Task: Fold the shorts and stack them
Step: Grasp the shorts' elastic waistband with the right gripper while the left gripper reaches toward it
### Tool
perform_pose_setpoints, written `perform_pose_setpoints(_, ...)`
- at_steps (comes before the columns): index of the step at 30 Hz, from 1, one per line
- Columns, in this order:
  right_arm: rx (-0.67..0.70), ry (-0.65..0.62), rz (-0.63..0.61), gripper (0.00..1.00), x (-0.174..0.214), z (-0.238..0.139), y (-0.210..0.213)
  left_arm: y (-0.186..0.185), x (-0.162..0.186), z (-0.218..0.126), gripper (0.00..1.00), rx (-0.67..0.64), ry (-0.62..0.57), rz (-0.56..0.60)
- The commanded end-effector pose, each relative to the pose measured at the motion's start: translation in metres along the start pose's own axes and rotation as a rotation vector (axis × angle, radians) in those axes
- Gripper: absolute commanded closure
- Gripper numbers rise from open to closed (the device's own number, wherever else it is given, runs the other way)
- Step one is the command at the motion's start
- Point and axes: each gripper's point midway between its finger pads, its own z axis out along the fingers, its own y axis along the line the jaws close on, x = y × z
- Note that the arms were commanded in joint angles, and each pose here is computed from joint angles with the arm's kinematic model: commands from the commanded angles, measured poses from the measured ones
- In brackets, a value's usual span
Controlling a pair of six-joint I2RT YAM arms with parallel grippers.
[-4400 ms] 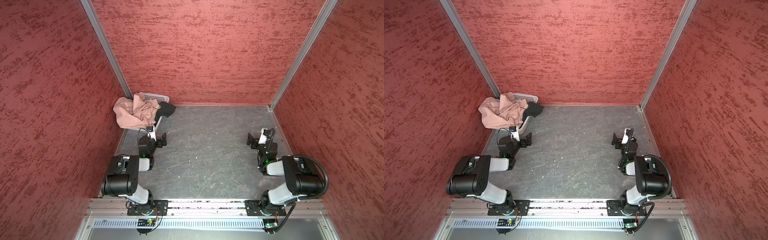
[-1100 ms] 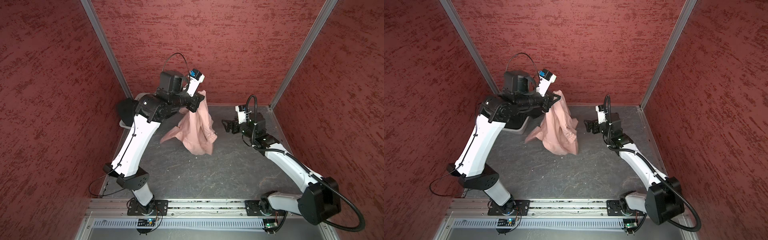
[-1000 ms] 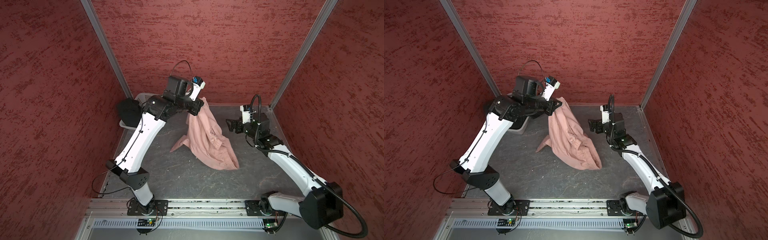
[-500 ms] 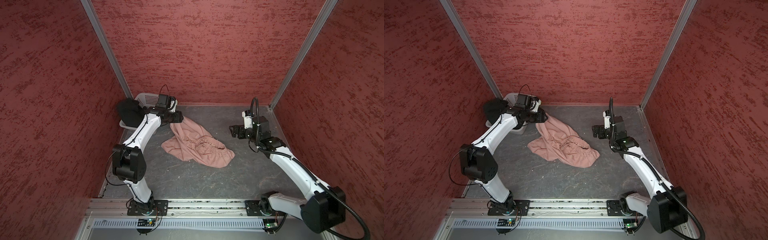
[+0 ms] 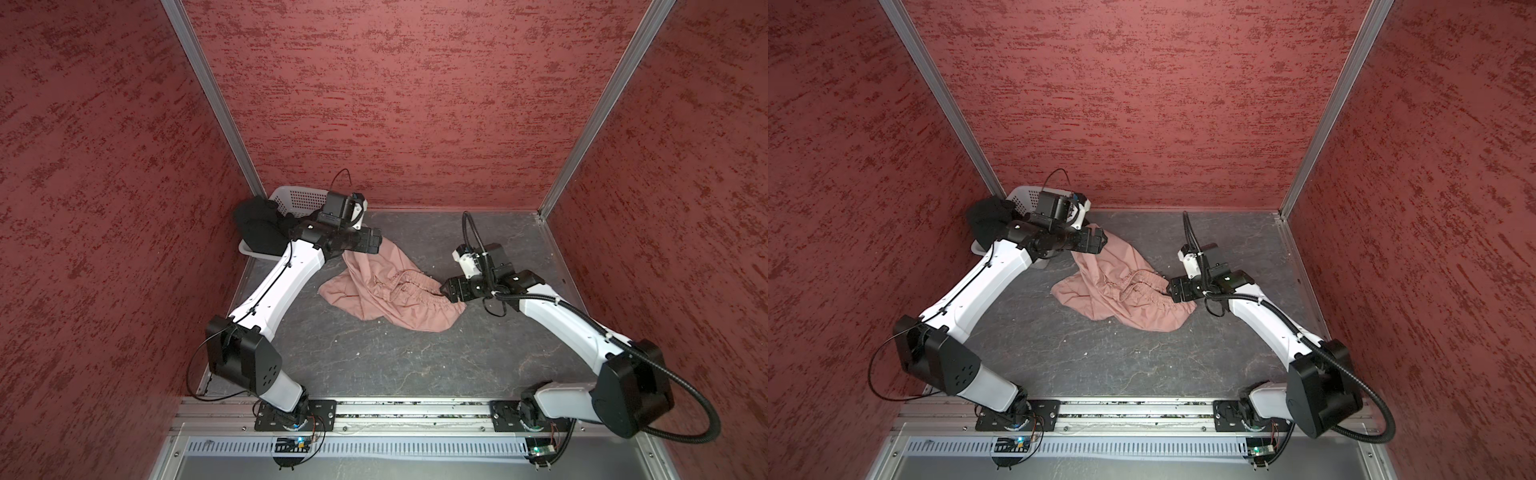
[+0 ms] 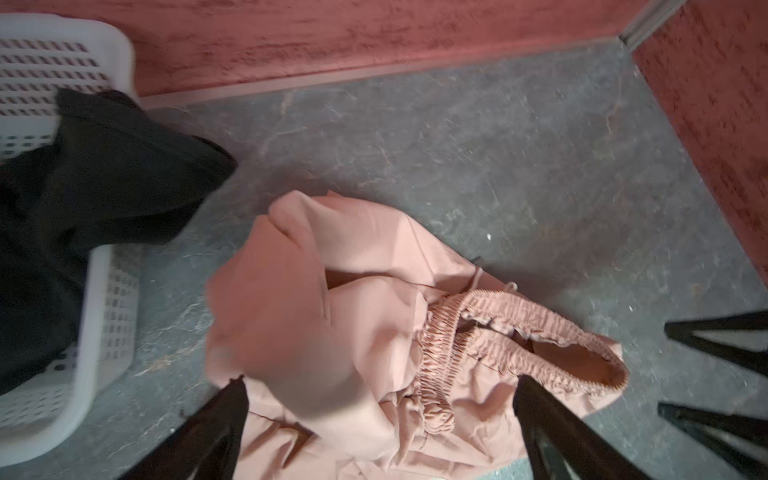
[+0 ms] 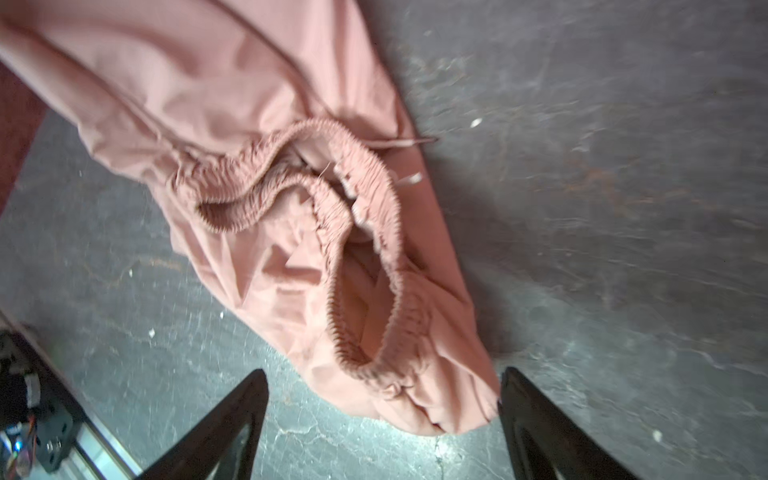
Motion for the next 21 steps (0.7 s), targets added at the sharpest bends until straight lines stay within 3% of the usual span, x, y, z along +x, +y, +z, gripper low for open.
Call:
perform_pose_setpoints(1,0.012,0.053,-0.118,0.12,0.01,0.005,0.009,0.042,0.004,-0.016,0.01,-0.078,0.021,-0.109)
perform_pose_setpoints(4,0.096,0.103,-0.156,0.14,0.016,0.02,-0.003,0.06,0.006,-0.024,0.01,-0.226,0.025,-0.049)
perform_pose_setpoints(7,0.209,0.115,-0.174,0.16,0.013,0.028,-0.022,0.049,0.002,-0.034,0.01,-0.253,-0.01,0.028)
perform_pose_setpoints(11,0.239,0.074,-0.193,0.16,0.002,0.027,-0.025,-0.002,0.011,-0.036,0.01,-0.131,-0.032,0.188)
perform_pose_setpoints(14,0.165,0.041,-0.203,0.2,-0.003,0.034,-0.013,-0.041,0.038,-0.021,0.01,-0.005,0.024,0.274)
perform_pose_setpoints(16,0.101,0.029,-0.199,0.32,-0.002,0.04,-0.004,-0.059,0.064,-0.007,0.01,0.063,0.09,0.329)
perform_pose_setpoints(21,0.102,0.046,-0.173,0.74,0.007,0.049,-0.007,-0.055,0.114,0.024,0.01,0.017,0.275,0.379)
